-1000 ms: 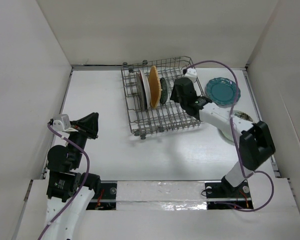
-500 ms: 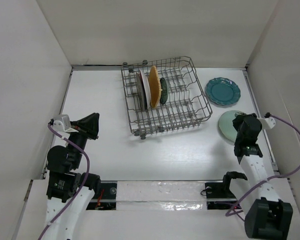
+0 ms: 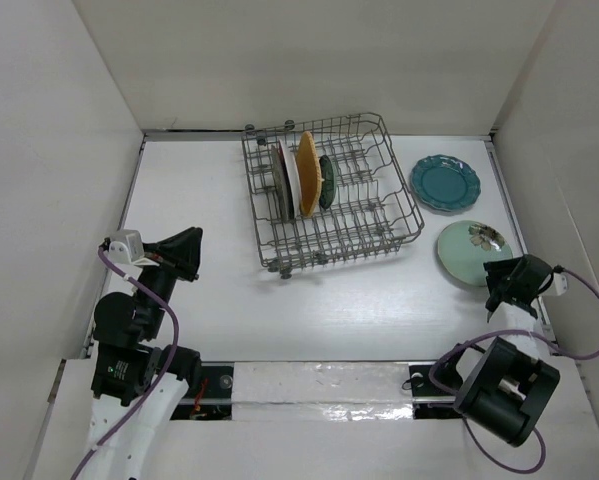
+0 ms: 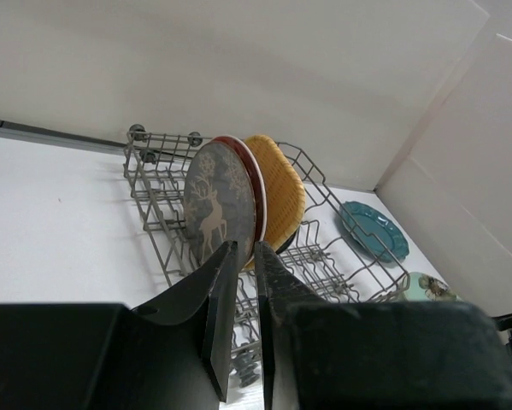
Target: Load the plates into the dish rack
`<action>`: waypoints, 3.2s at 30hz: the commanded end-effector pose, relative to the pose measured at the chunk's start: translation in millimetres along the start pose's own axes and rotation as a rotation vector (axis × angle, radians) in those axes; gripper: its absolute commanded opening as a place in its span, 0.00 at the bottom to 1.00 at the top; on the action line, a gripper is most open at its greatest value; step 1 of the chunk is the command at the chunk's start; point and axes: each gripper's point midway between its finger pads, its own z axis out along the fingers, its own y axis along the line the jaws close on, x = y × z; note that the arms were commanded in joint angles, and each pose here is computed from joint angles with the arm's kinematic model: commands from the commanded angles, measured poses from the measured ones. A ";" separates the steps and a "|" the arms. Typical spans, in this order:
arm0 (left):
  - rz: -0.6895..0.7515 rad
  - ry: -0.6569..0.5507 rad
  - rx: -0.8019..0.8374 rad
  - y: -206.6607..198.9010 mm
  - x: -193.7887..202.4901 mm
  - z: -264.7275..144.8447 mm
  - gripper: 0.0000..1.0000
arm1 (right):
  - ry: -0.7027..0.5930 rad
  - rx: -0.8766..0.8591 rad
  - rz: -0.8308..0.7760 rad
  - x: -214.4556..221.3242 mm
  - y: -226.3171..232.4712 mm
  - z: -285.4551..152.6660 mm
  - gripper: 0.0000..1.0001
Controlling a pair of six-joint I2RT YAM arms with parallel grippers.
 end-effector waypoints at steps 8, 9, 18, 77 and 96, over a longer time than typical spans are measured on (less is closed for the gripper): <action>-0.009 -0.051 0.050 -13.0 -16.1 -2.8 0.12 | 0.125 -0.056 0.123 22.2 -9.7 2.6 0.59; -0.007 -0.050 0.050 -12.8 -15.7 -2.8 0.12 | 0.126 -0.060 0.131 22.5 -9.0 2.9 0.59; -0.011 -0.058 0.053 -14.4 -18.2 -5.1 0.12 | -0.063 -0.014 0.105 -30.2 -16.6 -33.0 0.54; -0.017 -0.010 0.086 -20.9 -7.1 -0.4 0.12 | -0.192 -0.346 0.098 -82.2 76.5 -82.9 0.00; -0.011 0.012 0.074 -18.3 -1.7 4.1 0.12 | -0.109 -0.813 -0.274 -22.5 341.5 -167.3 0.00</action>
